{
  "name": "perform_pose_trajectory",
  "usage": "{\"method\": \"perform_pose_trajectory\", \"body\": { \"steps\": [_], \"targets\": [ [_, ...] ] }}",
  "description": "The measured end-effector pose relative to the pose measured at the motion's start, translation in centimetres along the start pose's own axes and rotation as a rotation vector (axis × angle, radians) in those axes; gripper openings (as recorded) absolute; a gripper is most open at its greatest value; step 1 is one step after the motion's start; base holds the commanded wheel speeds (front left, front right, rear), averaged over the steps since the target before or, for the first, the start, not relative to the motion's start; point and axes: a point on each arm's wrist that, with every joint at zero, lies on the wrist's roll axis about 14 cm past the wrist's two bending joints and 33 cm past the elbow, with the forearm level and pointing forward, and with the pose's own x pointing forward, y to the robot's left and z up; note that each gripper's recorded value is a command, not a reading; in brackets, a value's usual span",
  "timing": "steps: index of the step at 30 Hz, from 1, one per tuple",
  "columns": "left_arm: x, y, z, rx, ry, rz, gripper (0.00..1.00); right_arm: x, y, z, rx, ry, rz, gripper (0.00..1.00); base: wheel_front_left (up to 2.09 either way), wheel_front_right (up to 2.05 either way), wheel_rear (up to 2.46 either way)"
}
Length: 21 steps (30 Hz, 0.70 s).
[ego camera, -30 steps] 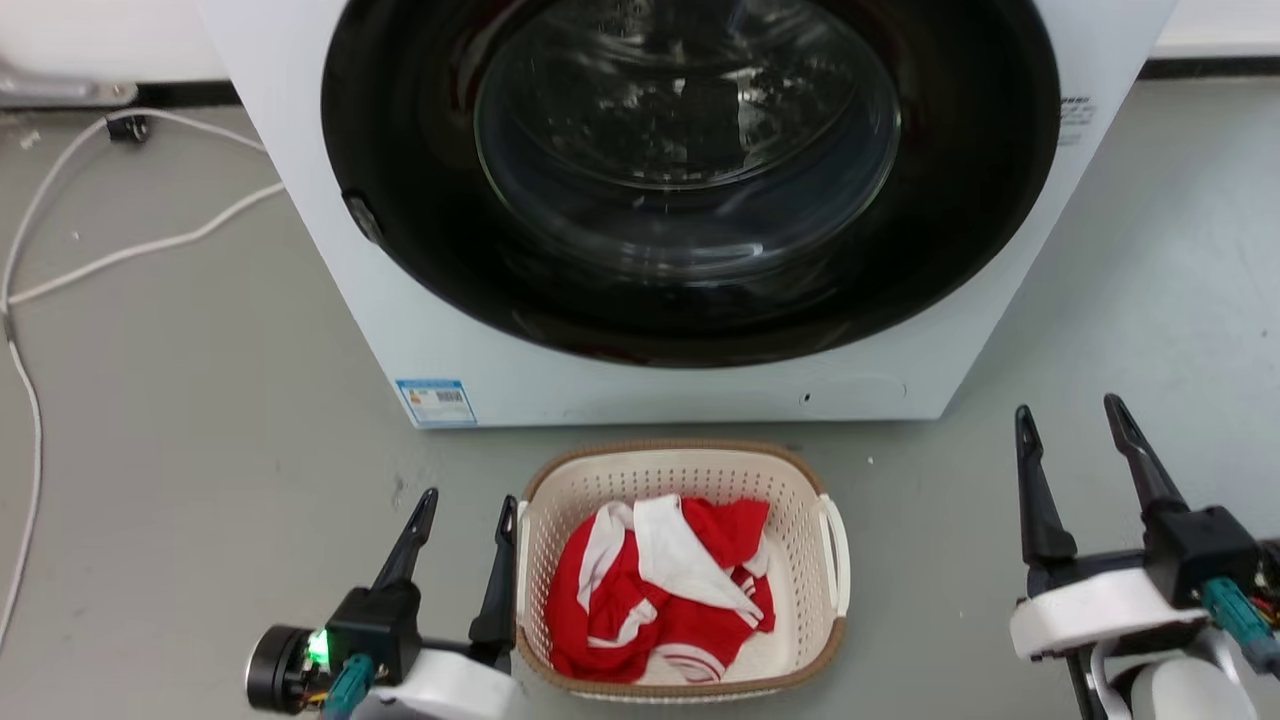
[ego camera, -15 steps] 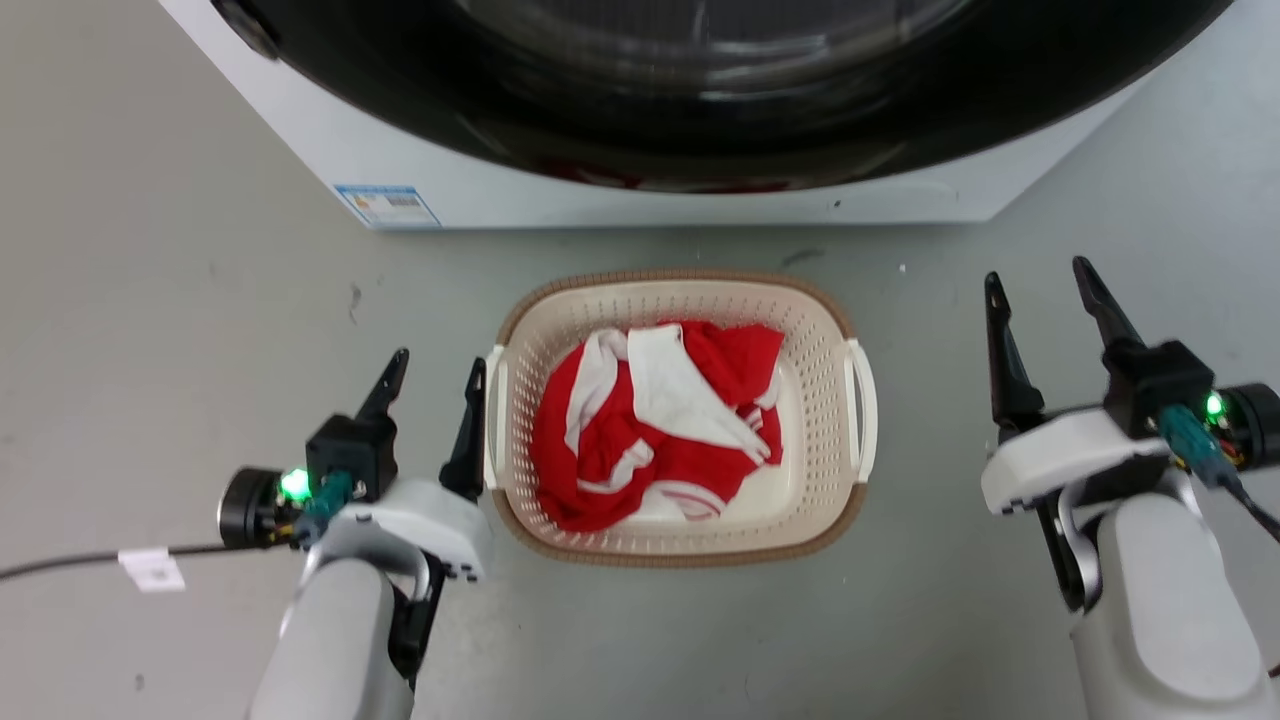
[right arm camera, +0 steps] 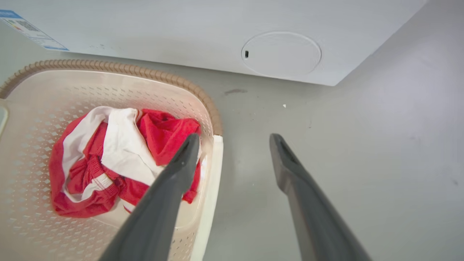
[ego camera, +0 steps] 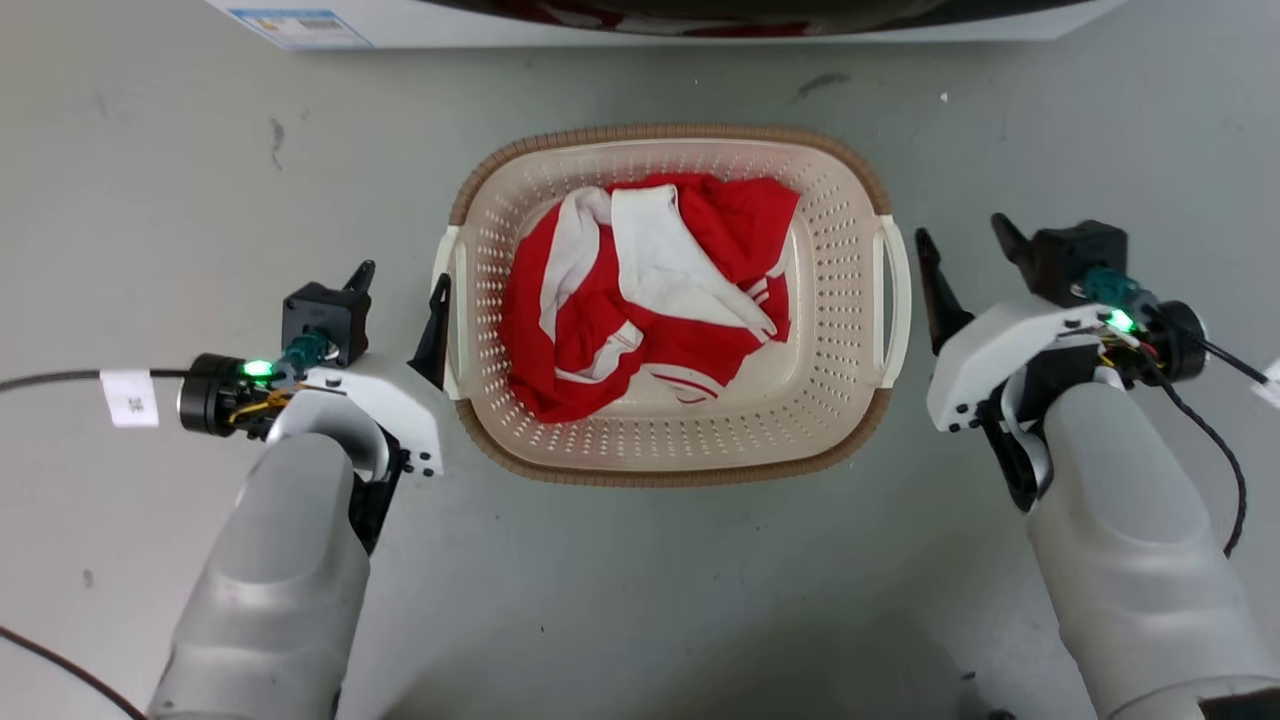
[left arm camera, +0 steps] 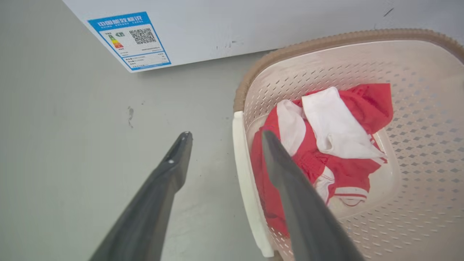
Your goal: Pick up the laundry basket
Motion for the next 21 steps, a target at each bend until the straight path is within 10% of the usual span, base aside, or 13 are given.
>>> {"method": "perform_pose_trajectory", "body": {
  "steps": [21],
  "targets": [
    [3.9,-1.3,-6.5,0.029,0.414,-0.124,1.0,2.8,2.6,-8.9,0.016,0.48,0.099,1.0,0.0,0.0,0.0]
  ]
}}
